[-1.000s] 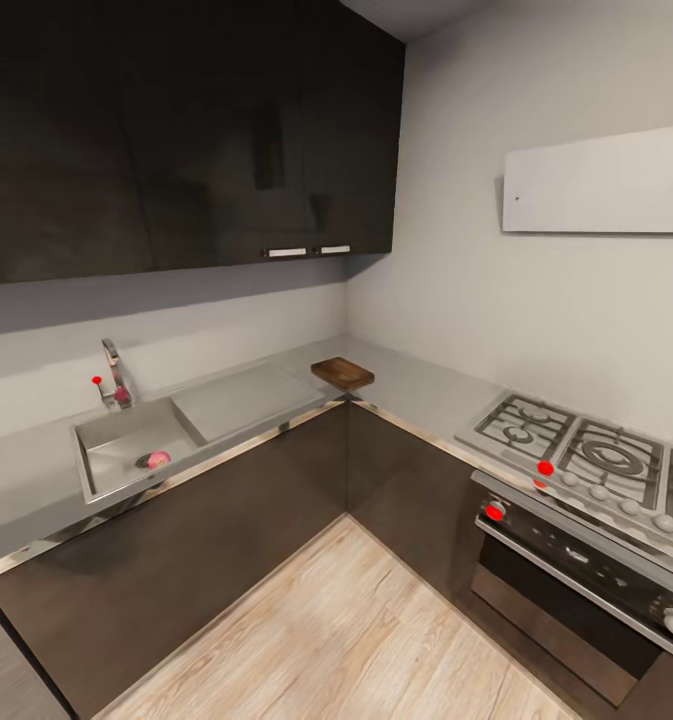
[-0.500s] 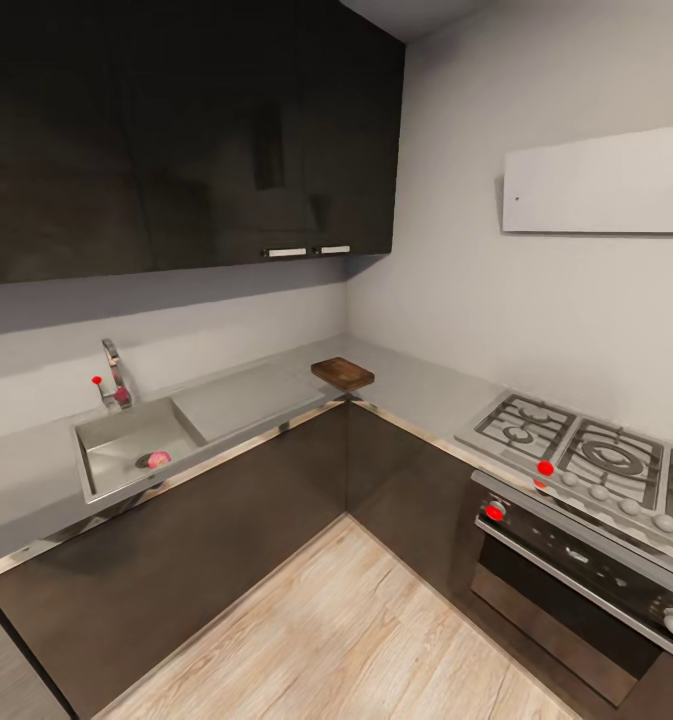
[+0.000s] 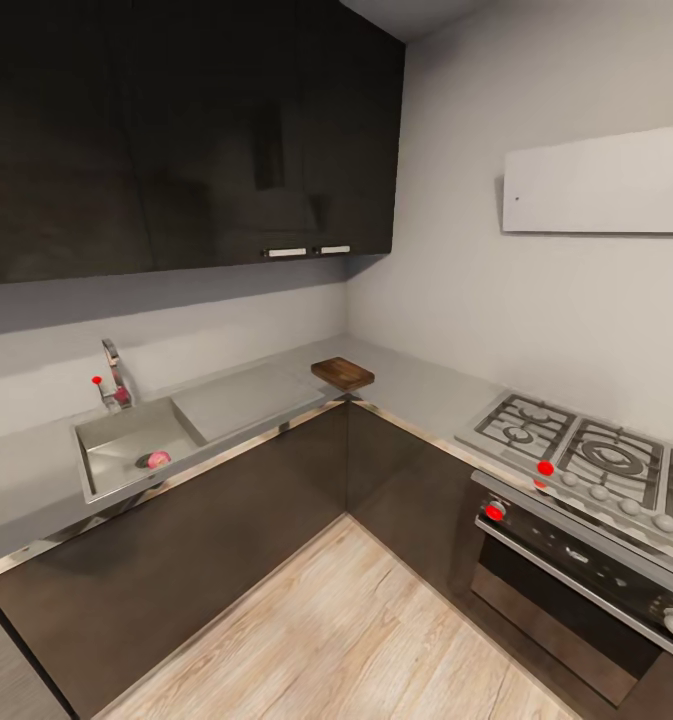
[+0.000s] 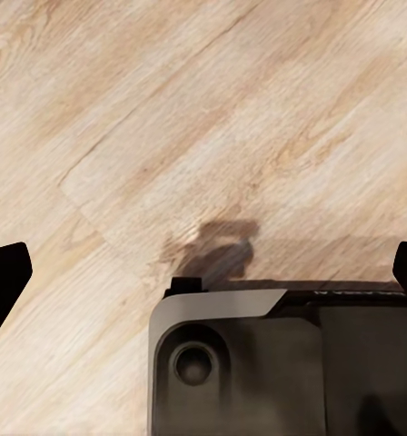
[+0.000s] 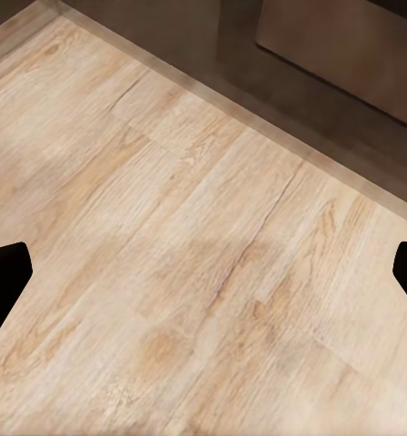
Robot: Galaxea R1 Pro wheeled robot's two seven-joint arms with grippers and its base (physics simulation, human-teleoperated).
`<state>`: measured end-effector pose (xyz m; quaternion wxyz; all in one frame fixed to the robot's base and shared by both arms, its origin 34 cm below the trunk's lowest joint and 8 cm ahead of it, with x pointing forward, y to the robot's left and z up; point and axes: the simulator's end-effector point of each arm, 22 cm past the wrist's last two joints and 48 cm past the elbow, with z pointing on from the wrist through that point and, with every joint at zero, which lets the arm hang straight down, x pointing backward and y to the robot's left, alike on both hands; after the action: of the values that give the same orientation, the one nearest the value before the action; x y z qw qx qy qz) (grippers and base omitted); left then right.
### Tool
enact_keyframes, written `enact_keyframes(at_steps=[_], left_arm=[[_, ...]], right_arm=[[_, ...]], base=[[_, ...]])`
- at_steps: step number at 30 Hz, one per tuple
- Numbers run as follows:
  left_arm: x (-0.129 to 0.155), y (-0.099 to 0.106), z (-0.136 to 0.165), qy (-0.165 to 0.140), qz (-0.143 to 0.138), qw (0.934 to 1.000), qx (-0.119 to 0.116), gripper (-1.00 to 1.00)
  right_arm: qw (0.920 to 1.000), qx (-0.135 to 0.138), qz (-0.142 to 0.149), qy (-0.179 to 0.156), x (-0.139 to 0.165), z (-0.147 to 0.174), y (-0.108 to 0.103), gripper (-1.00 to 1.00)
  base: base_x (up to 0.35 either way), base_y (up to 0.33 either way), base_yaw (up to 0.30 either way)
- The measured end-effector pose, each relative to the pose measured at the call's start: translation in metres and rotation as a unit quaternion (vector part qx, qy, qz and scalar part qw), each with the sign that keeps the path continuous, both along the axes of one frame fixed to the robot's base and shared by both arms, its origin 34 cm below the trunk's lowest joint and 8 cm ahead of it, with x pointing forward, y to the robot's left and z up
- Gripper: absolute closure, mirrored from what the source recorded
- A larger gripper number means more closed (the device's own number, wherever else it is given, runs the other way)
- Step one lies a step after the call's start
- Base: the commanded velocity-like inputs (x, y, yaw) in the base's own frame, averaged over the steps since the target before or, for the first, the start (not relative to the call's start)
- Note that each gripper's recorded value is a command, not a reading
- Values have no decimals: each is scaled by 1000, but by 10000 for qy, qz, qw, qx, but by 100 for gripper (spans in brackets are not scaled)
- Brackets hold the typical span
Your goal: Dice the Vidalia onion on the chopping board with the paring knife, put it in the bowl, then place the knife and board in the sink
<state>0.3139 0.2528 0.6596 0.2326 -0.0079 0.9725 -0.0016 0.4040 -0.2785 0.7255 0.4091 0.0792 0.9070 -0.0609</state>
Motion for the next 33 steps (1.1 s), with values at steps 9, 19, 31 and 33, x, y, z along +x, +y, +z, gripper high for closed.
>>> enact_keyframes(at_steps=[9,19,31,33], left_arm=[[1,0,0,-9,0,10000,0,-100],[2,0,1,-20,-7,10000,-1,-100],[1,0,1,-14,-7,10000,-1,-100],[2,0,1,-18,-7,10000,-1,-100]], right_arm=[[10000,2,-1,6,0,0,0,-100],[10000,6,62,-8,0,0,3,-100],[10000,0,96,2,-1,-1,4,-100],[10000,1,96,-1,0,-1,4,-100]], base=[[0,0,0],[0,0,0],[0,0,0],[0,0,0]])
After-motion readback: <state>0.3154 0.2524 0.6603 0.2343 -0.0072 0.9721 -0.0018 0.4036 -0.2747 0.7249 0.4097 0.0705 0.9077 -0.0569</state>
